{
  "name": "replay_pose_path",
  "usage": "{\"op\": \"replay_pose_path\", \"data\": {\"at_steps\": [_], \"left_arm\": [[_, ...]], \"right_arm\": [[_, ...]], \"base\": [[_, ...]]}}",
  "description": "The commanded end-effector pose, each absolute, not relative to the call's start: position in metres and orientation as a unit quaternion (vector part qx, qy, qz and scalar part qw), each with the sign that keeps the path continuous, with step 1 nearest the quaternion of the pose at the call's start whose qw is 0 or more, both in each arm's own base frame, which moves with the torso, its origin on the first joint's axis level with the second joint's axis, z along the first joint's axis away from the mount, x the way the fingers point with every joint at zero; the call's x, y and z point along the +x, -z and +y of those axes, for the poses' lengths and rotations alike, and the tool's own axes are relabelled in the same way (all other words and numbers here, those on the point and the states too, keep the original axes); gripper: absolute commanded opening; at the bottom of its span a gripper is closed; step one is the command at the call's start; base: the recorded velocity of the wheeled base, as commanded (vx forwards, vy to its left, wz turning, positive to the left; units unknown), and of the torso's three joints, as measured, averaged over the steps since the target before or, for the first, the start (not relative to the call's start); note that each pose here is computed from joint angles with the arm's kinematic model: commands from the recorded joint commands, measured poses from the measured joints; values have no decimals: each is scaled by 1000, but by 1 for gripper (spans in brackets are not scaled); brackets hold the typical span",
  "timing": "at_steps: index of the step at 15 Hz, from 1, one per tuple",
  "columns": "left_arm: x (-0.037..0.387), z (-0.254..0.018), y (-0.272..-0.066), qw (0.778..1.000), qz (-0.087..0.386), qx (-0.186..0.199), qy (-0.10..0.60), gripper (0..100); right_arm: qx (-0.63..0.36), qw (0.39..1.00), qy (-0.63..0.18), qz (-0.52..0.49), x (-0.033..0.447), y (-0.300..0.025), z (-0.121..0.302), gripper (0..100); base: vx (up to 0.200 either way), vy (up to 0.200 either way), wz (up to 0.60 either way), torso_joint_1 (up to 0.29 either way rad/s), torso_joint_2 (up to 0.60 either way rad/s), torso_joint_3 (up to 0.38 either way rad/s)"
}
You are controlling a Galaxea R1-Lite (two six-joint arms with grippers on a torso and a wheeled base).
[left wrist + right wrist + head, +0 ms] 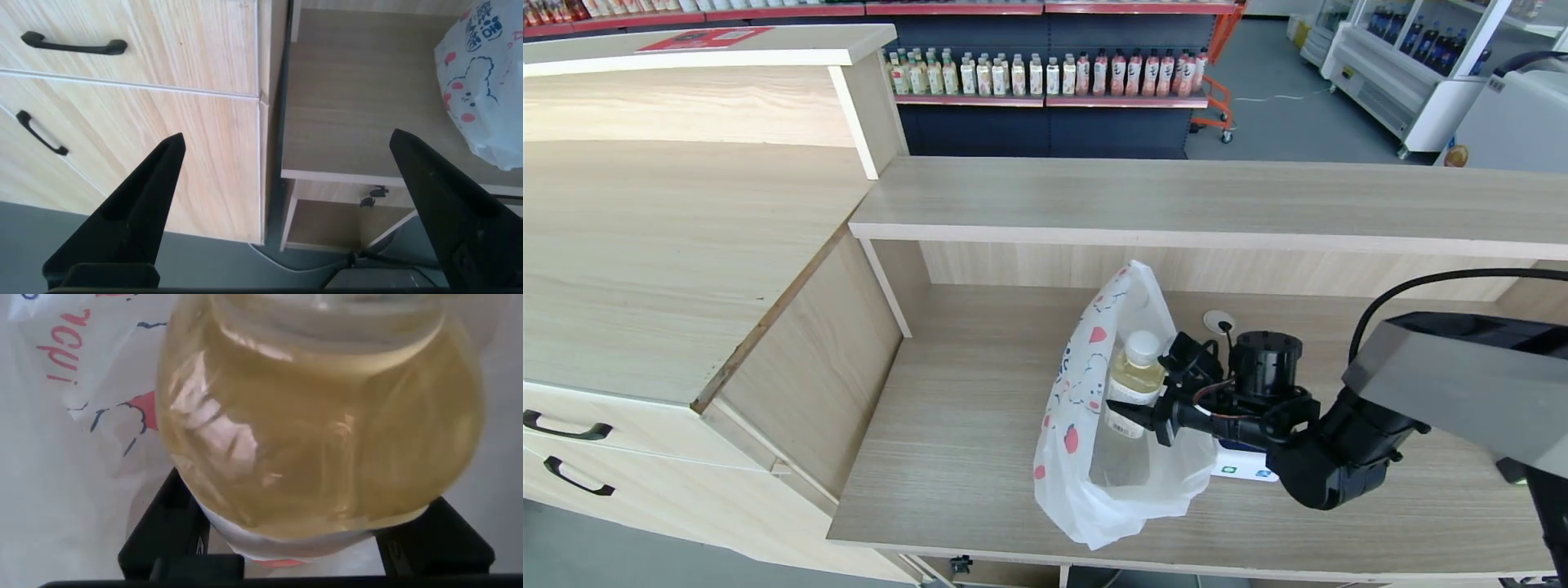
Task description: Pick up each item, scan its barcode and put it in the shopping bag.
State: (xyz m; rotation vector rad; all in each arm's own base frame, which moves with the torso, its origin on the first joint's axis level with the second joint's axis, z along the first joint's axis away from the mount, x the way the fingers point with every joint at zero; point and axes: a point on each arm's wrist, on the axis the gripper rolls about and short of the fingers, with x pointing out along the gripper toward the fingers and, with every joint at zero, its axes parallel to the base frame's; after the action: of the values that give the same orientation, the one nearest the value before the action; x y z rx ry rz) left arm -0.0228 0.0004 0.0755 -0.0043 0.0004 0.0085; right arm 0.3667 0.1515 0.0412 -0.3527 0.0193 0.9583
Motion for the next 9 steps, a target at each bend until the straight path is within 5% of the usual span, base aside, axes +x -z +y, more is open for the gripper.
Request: {"op": "replay_pose_path", "data": {"at_steps": [1, 4, 5, 9], "left_arm": [[-23, 0, -75, 1000, 0, -2, -5, 100], [-23, 0, -75, 1000, 0, -2, -5, 100], [-23, 0, -75, 1000, 0, -2, -5, 100], [-23, 0, -75, 1000, 0, -2, -5, 100]], "right_arm": [[-173, 870, -462, 12, 376, -26, 158, 0], [-176, 874, -452, 7, 383, -19, 160, 0], [-176, 875, -450, 6, 383, -17, 160, 100], [-146, 883, -445, 8, 378, -33, 158, 100]], "base": [[0, 0, 0, 0, 0, 0], [0, 0, 0, 0, 0, 0], [0, 0, 0, 0, 0, 0], [0, 0, 0, 0, 0, 0]]}}
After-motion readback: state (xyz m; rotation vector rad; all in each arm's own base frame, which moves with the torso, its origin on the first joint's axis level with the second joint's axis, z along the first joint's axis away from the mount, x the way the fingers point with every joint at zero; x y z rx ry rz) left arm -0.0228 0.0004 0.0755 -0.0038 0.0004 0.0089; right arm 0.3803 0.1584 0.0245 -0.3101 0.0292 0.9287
